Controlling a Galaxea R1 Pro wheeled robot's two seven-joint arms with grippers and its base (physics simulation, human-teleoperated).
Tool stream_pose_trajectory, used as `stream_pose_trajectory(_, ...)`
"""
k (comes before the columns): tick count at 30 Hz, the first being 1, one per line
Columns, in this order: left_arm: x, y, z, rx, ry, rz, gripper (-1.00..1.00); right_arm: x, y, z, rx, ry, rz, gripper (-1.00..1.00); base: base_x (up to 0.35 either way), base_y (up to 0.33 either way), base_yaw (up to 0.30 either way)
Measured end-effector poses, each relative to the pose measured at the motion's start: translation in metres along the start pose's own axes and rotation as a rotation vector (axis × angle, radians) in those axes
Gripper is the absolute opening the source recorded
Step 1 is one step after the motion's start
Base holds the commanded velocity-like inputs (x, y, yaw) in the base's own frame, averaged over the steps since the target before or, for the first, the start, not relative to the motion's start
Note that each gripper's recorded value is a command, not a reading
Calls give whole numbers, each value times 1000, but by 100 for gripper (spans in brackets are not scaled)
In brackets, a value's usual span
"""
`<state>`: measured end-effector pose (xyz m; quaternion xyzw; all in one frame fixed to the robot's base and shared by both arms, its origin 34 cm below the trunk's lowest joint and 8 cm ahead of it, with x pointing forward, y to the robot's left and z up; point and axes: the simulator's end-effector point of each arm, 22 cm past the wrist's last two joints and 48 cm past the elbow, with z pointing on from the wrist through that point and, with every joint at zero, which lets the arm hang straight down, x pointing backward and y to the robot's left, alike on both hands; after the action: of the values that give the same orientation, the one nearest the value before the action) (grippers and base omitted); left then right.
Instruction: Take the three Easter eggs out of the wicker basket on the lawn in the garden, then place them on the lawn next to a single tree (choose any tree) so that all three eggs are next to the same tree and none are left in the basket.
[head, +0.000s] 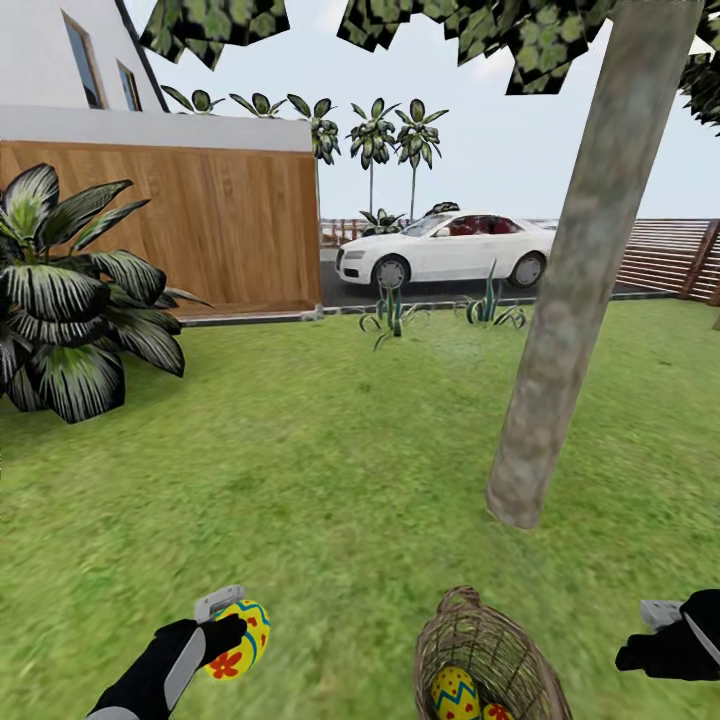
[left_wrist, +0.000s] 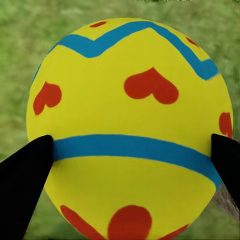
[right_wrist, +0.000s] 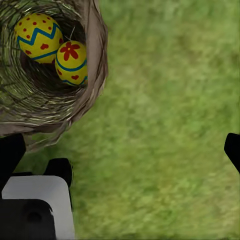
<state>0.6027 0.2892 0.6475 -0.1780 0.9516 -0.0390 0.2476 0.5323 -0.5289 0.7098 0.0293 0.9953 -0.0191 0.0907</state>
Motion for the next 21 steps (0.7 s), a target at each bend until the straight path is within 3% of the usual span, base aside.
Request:
stream_pose_trajectory(13,-6,-4,-17,1,2,0,-100,-3,-3,-19,3,-1,0,100,0,284,0)
stream_pose_trajectory(21,-10,-5,-26,1,3,0,-100,-3,-3,-29,14,4,0,100,0,159,0)
